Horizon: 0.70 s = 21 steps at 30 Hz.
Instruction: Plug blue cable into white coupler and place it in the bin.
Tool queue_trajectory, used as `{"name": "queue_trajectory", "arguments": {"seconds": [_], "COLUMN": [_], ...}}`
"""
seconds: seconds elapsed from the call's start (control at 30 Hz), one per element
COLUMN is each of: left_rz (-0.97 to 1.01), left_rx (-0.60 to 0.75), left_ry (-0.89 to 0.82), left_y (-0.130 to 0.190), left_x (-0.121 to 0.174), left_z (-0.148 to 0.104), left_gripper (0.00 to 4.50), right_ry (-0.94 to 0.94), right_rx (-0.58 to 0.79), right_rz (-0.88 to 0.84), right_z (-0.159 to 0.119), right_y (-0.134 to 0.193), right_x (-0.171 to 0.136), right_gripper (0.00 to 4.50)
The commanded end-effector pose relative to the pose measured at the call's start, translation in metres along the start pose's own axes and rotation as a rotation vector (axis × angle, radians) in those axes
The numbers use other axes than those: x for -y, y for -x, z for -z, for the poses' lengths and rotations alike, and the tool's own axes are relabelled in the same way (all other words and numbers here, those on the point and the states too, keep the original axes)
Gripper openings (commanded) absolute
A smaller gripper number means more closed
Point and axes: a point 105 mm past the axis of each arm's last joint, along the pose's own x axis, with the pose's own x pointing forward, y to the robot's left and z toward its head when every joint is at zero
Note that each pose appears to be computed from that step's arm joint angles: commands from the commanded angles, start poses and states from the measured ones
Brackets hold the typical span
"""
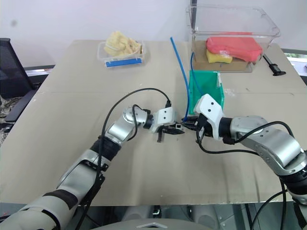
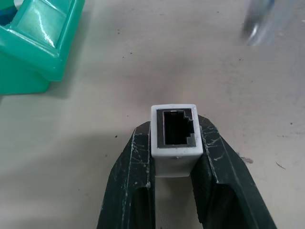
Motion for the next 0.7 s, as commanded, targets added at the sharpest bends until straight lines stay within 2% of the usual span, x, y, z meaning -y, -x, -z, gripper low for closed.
{"name": "queue_trajectory", "arguments": {"seconds": [0.03, 0.47, 0.7], "left_rz": [0.020, 0.066, 0.069], "left_rx": [-0.014, -0.003, 0.004], "left_ry": [-0.004, 0.017, 0.010], "left_y": [-0.001, 0.002, 0.001], "left_x": [0.003, 0.013, 0.011], "left_z": [0.004, 0.014, 0.012], "left_gripper": [0.39, 0.39, 0.39], "right_ry": [0.087, 0.096, 0.106], "right_rx": [0.010, 0.012, -0.077], "right_rz": [-0.010, -0.086, -0.154], "right_z": [-0.005, 0.003, 0.031], "right_y": [-0.004, -0.024, -0.033], "right_x": [0.007, 0.008, -0.003], "right_gripper": [0.00, 0.00, 0.00]}}
